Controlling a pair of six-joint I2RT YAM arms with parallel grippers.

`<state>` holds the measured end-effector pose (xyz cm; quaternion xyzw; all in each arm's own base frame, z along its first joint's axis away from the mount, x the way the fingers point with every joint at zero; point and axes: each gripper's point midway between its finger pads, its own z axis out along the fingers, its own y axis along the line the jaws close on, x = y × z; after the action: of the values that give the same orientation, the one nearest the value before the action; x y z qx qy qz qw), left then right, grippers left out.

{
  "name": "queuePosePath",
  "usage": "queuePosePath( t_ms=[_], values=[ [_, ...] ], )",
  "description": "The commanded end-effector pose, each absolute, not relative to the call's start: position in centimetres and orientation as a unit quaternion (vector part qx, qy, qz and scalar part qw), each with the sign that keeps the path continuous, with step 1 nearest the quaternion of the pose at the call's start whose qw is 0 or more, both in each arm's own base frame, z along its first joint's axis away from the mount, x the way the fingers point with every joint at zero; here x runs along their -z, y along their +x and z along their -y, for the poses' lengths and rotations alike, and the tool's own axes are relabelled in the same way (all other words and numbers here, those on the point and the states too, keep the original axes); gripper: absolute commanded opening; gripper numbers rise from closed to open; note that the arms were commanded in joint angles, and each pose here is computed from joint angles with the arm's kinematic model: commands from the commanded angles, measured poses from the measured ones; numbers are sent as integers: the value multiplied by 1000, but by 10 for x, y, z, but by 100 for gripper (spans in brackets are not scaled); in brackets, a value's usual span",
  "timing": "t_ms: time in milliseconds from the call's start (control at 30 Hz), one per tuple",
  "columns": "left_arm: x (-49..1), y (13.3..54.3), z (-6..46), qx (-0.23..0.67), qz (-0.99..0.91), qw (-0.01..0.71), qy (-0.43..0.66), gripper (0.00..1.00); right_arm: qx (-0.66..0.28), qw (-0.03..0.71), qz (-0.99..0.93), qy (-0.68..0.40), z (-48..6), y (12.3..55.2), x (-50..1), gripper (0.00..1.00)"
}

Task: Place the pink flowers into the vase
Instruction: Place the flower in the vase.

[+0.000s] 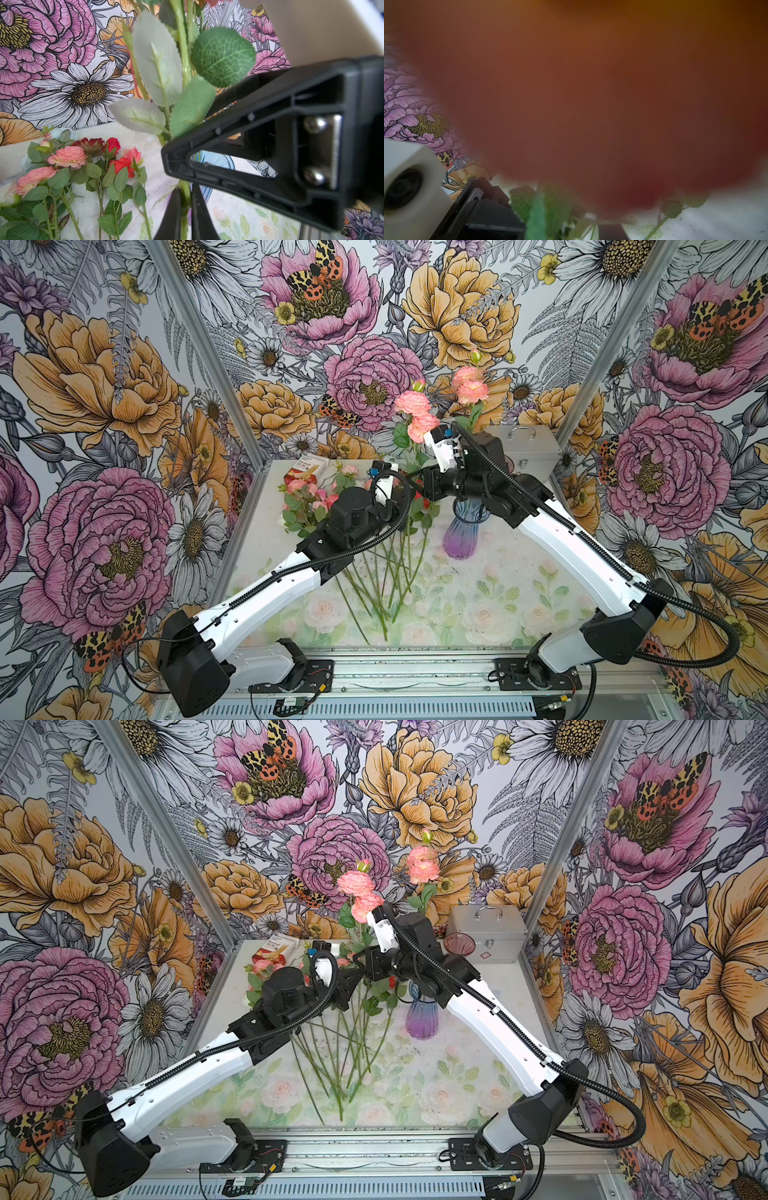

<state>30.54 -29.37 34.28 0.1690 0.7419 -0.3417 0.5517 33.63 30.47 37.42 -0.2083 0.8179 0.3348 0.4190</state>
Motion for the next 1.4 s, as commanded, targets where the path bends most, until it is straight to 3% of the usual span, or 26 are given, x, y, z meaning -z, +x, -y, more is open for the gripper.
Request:
queuePosePath(
  t_ms=[0,333,500,600,700,733,767,833,1033,1367],
  values=[
    [-374,300,299,378,-712,568,166,0,-335,441,-807,-206,-307,337,-383,25],
    [-383,298,309,406,-701,564,164,0,-346,449,-796,-210,-311,332,-388,18],
    [-379,297,307,401,-704,563,162,1,-338,461,-794,-208,-307,333,-390,7],
    [-376,296,304,396,-708,562,163,18,-331,477,-787,-208,-302,333,-397,1],
    [-371,293,301,392,-713,557,164,44,-313,495,-784,-207,-295,335,-403,0],
    [-369,292,299,390,-715,557,163,66,-308,501,-782,-208,-294,336,-406,0],
    [-367,292,296,389,-718,555,160,81,-300,507,-781,-208,-291,338,-408,0],
    [-364,289,290,386,-719,556,155,98,-285,519,-779,-206,-286,341,-411,0],
    [-353,272,280,384,-729,540,172,99,-225,566,-774,-172,-253,362,-427,0],
    [-334,270,266,375,-746,524,169,98,-171,679,-701,-131,-185,363,-500,0]
  ],
)
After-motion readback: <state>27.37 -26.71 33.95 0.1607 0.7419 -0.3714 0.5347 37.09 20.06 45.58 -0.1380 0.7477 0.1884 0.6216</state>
